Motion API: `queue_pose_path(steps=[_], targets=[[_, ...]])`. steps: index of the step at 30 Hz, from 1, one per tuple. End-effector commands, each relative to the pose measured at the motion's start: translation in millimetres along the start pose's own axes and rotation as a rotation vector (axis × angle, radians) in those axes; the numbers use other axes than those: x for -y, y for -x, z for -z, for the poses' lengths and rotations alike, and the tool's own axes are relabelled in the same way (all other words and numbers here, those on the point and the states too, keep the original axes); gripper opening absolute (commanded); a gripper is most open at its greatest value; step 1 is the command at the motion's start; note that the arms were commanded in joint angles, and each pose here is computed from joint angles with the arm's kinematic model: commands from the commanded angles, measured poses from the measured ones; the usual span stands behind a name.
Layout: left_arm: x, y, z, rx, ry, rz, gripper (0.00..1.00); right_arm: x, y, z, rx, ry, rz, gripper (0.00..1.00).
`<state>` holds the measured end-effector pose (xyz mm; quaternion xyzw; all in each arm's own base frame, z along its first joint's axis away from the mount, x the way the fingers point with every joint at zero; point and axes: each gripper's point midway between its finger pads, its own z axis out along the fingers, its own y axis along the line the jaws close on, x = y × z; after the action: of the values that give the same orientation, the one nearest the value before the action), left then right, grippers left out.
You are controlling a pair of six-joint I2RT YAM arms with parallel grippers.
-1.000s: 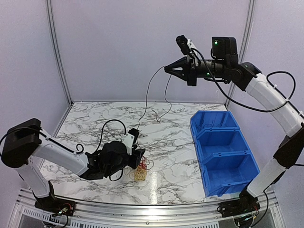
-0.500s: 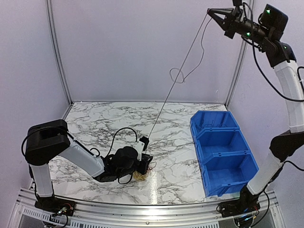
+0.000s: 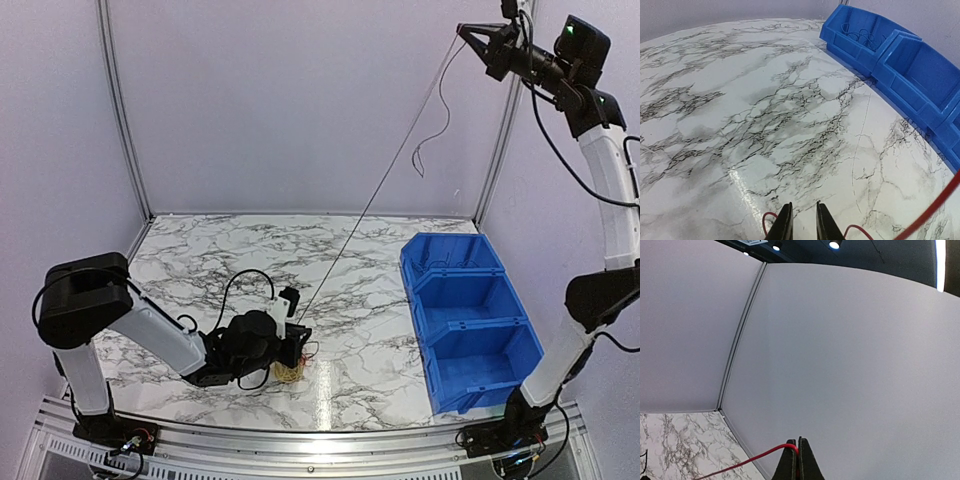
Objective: Untangle the cables
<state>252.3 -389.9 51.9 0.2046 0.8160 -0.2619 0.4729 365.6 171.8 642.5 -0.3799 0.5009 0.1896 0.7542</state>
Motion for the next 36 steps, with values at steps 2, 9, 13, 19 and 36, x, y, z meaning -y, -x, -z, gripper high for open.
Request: queue_pose_path(steps=[2,9,13,19,36], targets=[[-42.5,-30.3,35.7,-0.089,0.122,-0.040,0.16,10.1,1.0,9.5,0.053,-0.061,-0.006,0.00],[-44.1,-9.8,59.9,-0.025,0.108,-0.065,0.09,-75.5,-170.2,-37.6,-0.208,0.110,-0.151,0.00],[-46.6,-9.5,67.1,-0.020,0.106,-0.060,0.09,-110.9,-250.4,-33.9,-0.352,0.171,-0.183,0.00],[-51.0,-17.1,70.8,-0.036,0.111,-0.043,0.09,-161.8,-363.2,-2.7,-0.674,0.345,-0.135,0.43],[-49.0,-20.2,68.0,-0.047,0.103,-0.019,0.10,-446.1,-383.7,40.8,-0.780,1.056,-0.002,0.71]])
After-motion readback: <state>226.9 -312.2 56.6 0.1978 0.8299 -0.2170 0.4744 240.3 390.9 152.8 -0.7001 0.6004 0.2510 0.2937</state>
